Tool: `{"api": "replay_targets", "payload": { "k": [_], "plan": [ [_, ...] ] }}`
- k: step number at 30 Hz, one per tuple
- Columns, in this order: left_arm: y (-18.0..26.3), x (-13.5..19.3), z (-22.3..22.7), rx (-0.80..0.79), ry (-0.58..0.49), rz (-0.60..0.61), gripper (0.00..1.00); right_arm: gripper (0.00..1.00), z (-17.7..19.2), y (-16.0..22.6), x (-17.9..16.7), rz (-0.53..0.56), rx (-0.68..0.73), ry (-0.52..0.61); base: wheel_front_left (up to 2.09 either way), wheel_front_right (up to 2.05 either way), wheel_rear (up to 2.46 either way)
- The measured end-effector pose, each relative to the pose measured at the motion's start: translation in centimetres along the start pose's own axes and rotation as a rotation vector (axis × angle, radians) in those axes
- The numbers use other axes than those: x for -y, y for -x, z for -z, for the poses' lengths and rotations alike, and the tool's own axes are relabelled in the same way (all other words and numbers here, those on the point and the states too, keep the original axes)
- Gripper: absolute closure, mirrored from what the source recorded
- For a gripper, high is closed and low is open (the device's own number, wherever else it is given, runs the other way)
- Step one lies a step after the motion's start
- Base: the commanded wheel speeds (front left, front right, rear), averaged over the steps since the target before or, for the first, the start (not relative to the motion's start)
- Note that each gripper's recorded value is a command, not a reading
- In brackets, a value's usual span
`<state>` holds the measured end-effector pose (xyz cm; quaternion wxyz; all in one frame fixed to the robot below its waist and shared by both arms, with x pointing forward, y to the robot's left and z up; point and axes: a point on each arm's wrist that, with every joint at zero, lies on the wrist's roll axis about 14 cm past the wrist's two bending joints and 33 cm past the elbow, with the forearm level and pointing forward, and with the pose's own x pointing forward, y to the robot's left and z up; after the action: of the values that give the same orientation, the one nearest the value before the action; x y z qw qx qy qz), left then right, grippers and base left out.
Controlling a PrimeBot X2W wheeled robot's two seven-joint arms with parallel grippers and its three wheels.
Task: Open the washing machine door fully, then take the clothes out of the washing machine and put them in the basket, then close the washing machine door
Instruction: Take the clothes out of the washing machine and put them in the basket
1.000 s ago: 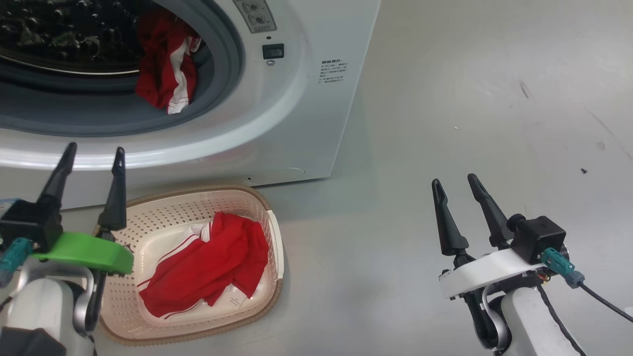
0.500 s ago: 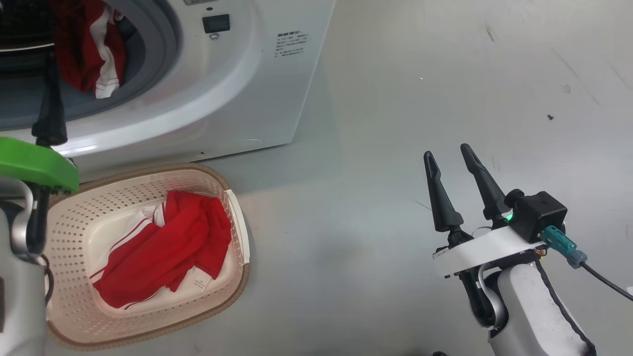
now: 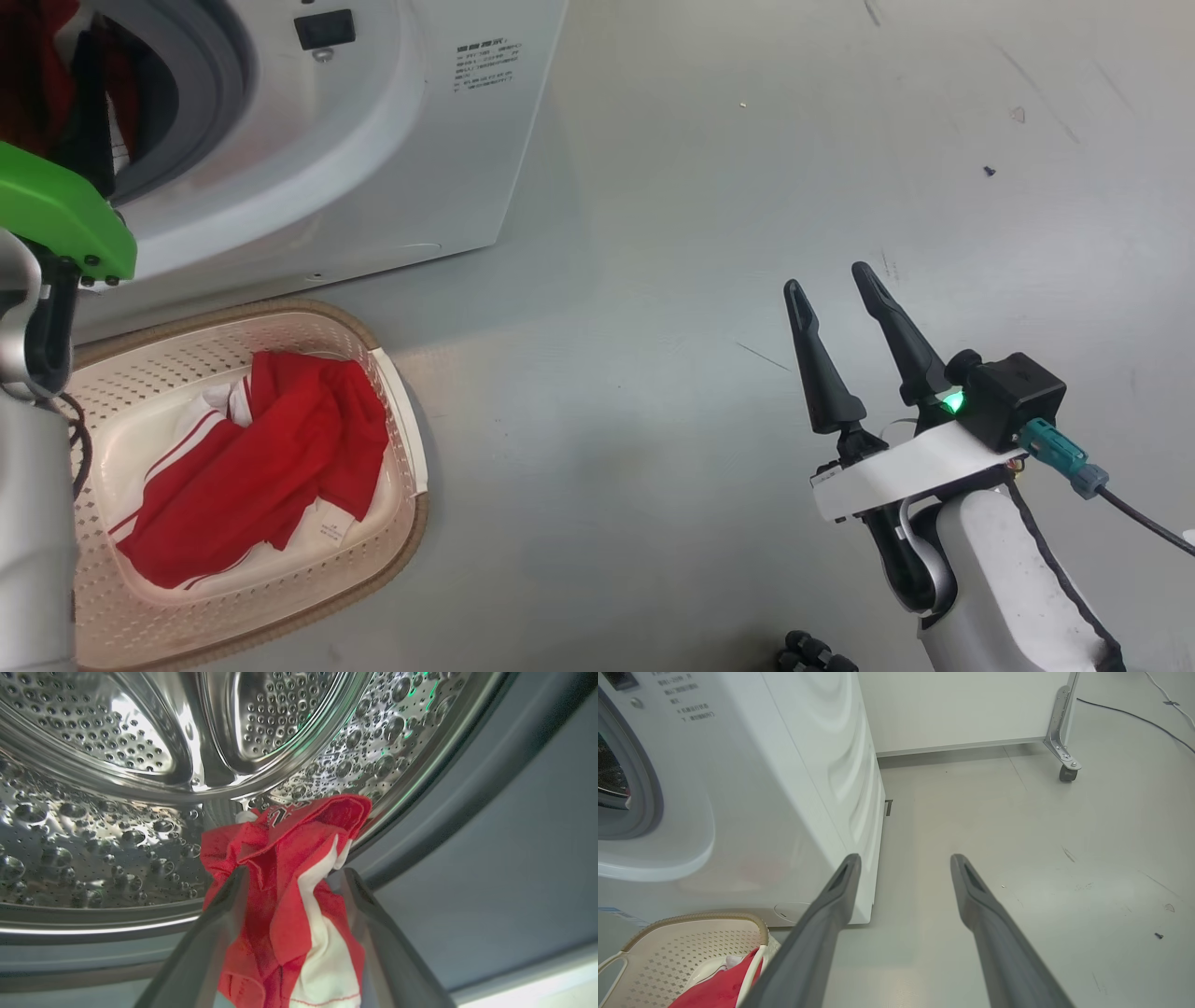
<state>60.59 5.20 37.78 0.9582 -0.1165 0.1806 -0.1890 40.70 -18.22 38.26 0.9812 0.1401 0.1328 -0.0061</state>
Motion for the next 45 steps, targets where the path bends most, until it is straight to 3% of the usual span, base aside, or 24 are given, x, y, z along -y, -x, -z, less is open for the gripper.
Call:
{"api": "replay_targets", "payload": {
  "k": [4,17,25,42,43,45],
  "plan": [
    [-0.7,0.2,1.6,-0.071,0.055,-0.001,0.00,0.00,-0.1,-0.1,0.4,0.013,0.002,-0.005,0.00,0.00,0.00],
    [-2.2,-1.3,2.5,-0.158,0.059,-0.052,0.00,0.00,0.1,-0.5,0.2,0.006,-0.003,-0.010,0.00,0.00,0.00],
    [-2.9,-1.1,3.6,-0.229,0.115,-0.056,0.00,0.00,0.3,-0.7,0.1,-0.001,-0.006,-0.012,0.00,0.00,0.00],
    [-4.7,-1.1,3.5,-0.278,0.096,-0.065,0.00,0.00,0.4,-1.0,0.2,0.005,-0.008,-0.027,0.00,0.00,0.00],
    [-4.8,-1.1,3.5,-0.279,0.092,-0.064,0.11,0.00,0.4,-1.0,0.3,0.006,-0.008,-0.027,0.00,0.00,0.00],
    [-4.9,-0.9,3.5,-0.281,0.087,-0.061,0.97,0.00,0.4,-1.0,0.3,0.006,-0.008,-0.027,0.00,0.00,0.00]
  ]
}}
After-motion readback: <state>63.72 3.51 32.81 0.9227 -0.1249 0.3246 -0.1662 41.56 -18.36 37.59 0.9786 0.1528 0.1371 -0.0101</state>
